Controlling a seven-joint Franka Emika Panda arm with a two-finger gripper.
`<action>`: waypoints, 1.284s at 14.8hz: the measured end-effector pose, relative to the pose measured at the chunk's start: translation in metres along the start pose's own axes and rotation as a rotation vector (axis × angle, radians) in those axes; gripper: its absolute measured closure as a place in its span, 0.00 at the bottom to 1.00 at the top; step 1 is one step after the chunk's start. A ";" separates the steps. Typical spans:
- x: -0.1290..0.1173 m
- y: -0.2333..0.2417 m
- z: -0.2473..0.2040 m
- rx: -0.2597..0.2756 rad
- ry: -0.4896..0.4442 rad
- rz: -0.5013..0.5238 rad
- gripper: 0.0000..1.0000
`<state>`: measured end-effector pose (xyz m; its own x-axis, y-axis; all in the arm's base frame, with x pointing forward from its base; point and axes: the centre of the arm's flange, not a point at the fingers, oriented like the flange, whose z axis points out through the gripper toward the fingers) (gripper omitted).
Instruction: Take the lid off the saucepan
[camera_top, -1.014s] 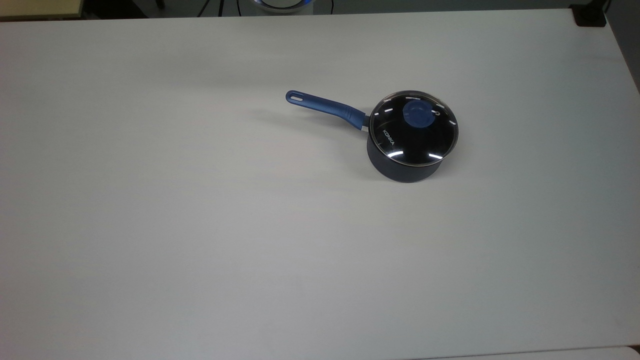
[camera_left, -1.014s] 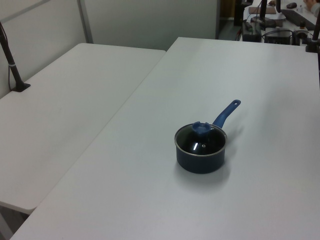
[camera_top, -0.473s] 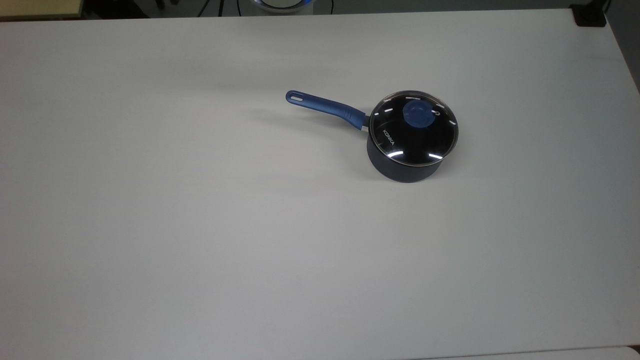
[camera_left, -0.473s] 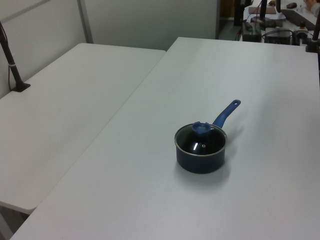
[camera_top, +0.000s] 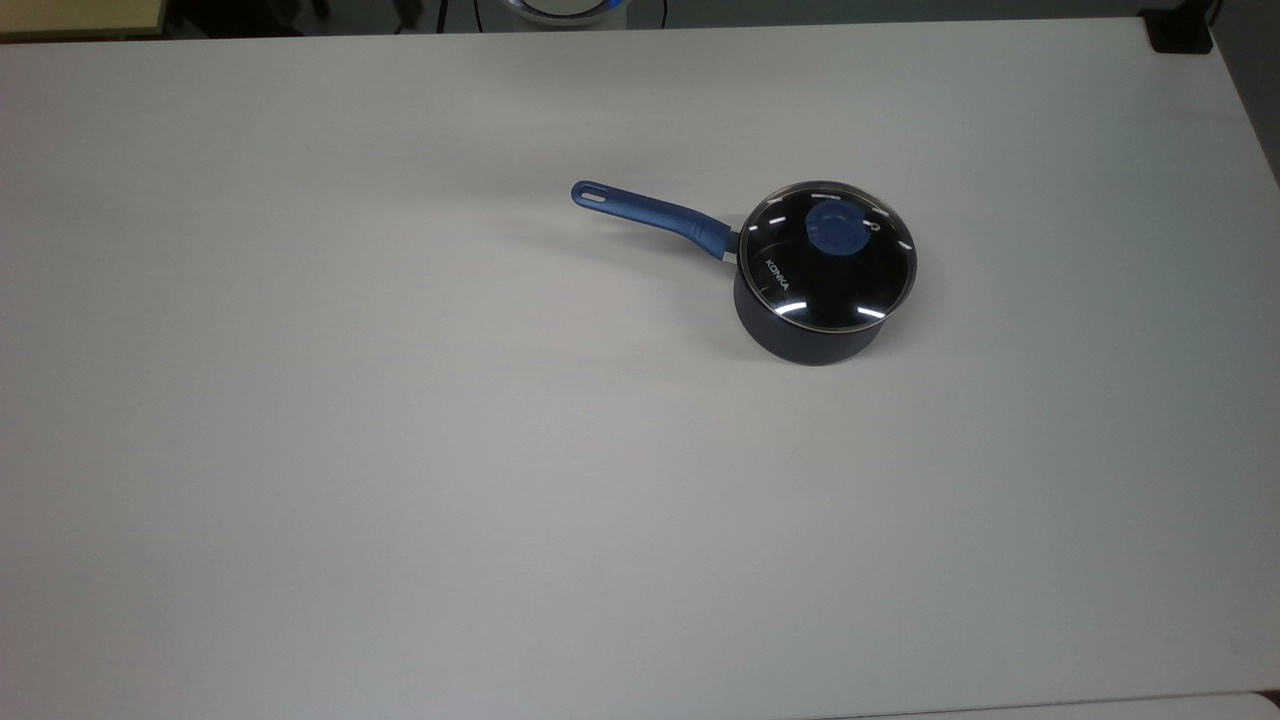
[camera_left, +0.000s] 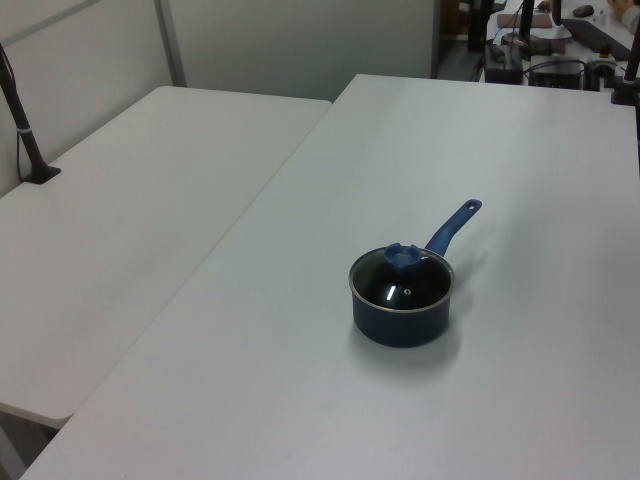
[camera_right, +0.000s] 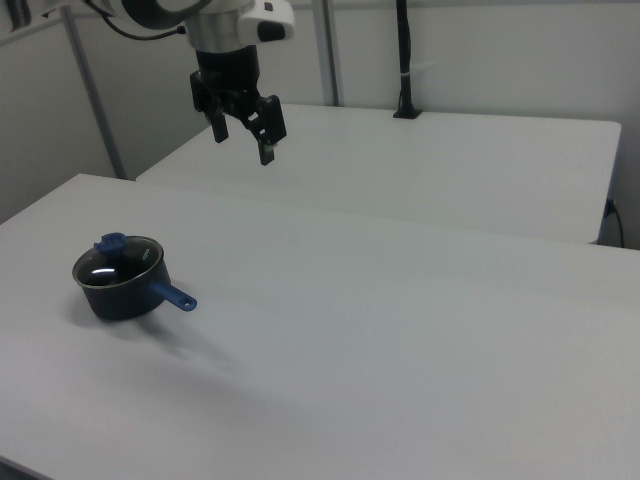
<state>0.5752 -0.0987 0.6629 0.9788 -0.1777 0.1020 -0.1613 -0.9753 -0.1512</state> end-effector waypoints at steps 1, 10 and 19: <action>0.001 -0.007 0.003 0.000 -0.005 -0.011 0.00; 0.022 -0.101 0.080 0.027 0.008 -0.001 0.00; 0.010 -0.145 0.135 0.014 -0.074 -0.032 0.00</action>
<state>0.6250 0.0588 0.5530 0.9901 -0.1358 0.0342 -0.1285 -0.9782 -0.1628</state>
